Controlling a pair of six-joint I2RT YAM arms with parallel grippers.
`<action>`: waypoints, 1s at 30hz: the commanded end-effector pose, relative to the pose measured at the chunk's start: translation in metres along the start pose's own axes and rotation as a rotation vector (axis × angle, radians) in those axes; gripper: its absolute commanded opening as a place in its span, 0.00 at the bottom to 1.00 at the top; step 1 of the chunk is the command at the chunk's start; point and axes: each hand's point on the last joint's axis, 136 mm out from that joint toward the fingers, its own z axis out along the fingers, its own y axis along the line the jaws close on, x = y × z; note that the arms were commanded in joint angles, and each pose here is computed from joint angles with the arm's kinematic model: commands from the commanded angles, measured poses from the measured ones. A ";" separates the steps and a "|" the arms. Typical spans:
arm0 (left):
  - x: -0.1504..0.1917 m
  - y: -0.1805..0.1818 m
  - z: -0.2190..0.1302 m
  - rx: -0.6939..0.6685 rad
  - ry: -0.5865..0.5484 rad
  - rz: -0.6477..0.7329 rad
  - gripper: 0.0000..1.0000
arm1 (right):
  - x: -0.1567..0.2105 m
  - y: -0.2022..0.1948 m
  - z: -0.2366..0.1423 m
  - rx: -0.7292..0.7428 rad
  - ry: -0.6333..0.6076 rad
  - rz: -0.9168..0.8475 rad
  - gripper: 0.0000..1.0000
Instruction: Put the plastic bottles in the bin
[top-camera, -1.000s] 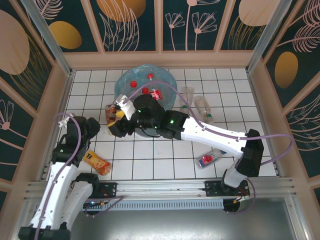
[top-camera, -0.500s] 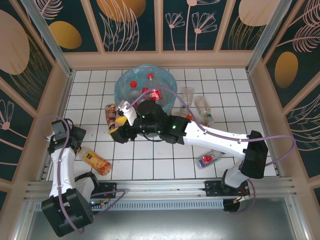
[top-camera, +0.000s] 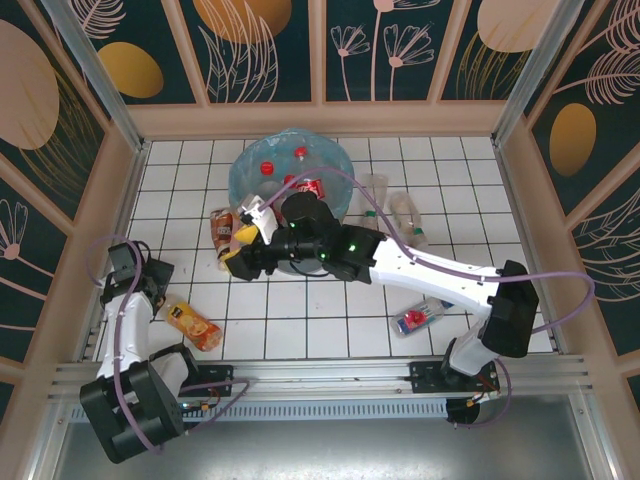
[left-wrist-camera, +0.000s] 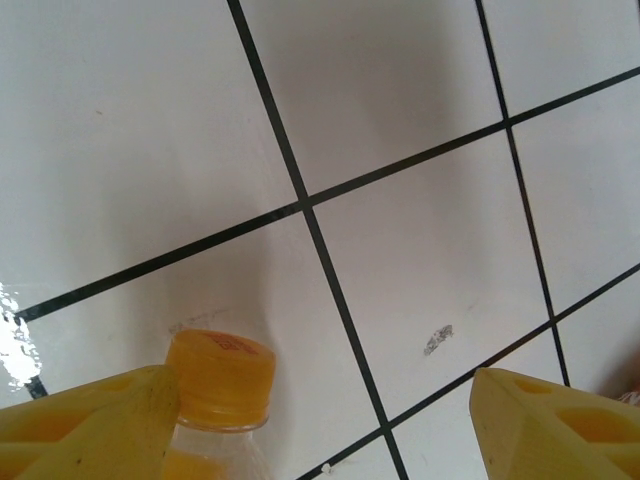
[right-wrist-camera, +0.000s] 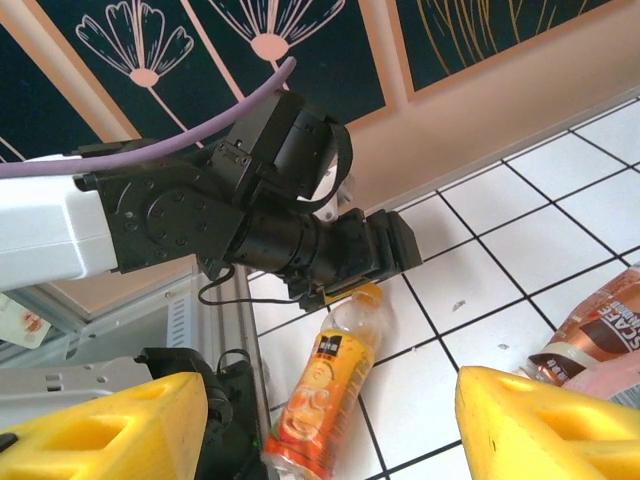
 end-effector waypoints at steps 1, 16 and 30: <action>0.001 -0.001 0.009 0.016 0.006 0.011 0.76 | -0.003 0.002 0.005 -0.012 0.002 0.010 0.67; 0.024 -0.006 0.022 0.094 0.102 0.049 0.77 | 0.002 -0.001 0.022 0.009 0.013 0.061 0.67; 0.039 -0.004 0.020 0.131 0.150 0.055 0.54 | 0.012 -0.006 0.031 0.021 0.027 0.063 0.67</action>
